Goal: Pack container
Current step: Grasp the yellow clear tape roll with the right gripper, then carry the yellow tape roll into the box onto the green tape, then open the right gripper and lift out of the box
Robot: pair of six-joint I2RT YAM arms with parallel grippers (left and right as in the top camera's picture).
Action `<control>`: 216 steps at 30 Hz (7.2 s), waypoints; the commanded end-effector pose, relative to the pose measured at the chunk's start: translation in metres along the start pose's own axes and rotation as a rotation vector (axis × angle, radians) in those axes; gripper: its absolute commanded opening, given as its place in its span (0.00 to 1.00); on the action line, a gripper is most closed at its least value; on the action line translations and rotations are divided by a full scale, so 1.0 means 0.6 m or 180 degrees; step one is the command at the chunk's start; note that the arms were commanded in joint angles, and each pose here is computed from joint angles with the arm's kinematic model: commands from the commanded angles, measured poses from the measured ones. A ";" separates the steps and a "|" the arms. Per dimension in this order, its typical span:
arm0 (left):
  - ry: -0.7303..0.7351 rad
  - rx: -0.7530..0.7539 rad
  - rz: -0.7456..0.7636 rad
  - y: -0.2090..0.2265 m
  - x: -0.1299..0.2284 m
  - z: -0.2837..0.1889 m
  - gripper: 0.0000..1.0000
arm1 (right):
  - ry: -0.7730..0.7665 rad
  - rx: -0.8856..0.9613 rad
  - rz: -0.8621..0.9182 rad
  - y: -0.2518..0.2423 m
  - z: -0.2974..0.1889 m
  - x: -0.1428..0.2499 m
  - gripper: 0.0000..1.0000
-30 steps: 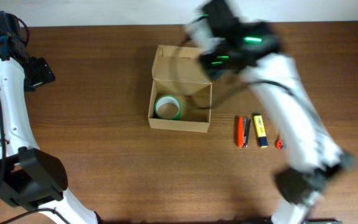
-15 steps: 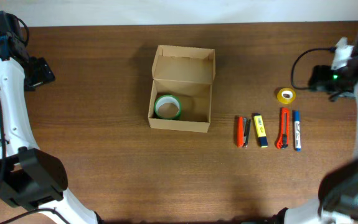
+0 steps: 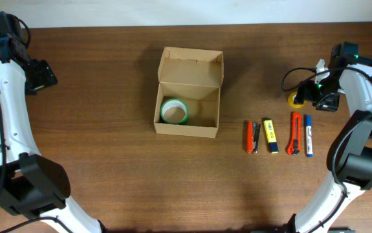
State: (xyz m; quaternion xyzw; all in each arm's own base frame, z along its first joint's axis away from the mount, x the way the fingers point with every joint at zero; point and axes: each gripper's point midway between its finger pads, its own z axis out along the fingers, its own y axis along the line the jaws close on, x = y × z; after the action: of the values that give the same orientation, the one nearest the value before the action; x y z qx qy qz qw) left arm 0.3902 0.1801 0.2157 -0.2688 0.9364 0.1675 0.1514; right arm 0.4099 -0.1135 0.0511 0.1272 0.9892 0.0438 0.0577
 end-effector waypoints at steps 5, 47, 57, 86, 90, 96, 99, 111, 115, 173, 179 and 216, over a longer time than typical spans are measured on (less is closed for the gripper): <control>-0.0066 0.0020 0.0007 0.009 -0.001 -0.017 1.00 | -0.0315 -0.0026 -0.0021 0.005 -0.007 -0.048 0.72; -0.0066 0.0020 0.0007 0.009 -0.001 -0.017 1.00 | -0.0154 0.0240 0.0309 -0.074 0.071 -0.046 0.55; -0.0066 0.0020 0.0007 0.009 -0.001 -0.017 1.00 | -0.0147 0.0239 0.0312 -0.075 0.073 -0.046 0.41; -0.0066 0.0020 0.0007 0.009 -0.001 -0.017 1.00 | -0.0673 -0.0086 -0.0193 0.083 -0.088 -0.160 0.04; -0.0066 0.0020 0.0007 0.009 -0.001 -0.017 1.00 | -0.0822 -0.0268 -0.0463 0.166 -0.145 -0.168 0.04; -0.0066 0.0020 0.0007 0.009 -0.001 -0.017 1.00 | -0.1165 -0.0465 -0.1212 0.327 -0.255 -0.147 0.04; -0.0065 0.0020 0.0008 0.009 0.000 -0.017 1.00 | -0.1420 -0.0583 -0.1806 0.428 -0.326 -0.104 0.03; -0.0066 0.0020 0.0007 0.009 -0.001 -0.017 1.00 | -0.1131 -0.0723 -0.3045 0.620 -0.318 0.075 0.04; -0.0066 0.0020 0.0007 0.009 -0.001 -0.017 1.00 | -0.0850 -0.0725 -0.3202 0.639 -0.265 0.119 0.04; -0.0066 0.0020 0.0007 0.009 -0.001 -0.017 1.00 | 0.0234 -0.0773 -0.3043 0.656 0.037 0.189 0.04; -0.0065 0.0020 0.0008 0.009 0.000 -0.017 1.00 | 0.0235 -0.0765 -0.3067 0.659 0.044 0.194 0.04; -0.0066 0.0020 0.0007 0.009 -0.001 -0.017 1.00 | -0.1350 -0.0307 -0.2589 0.518 -0.341 0.058 0.37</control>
State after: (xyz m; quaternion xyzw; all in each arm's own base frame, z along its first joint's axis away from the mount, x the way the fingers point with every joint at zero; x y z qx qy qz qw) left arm 0.3901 0.1802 0.2157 -0.2689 0.9363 0.1676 0.1514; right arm 0.4331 0.2422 0.2234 -0.3166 0.9211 0.0766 0.2134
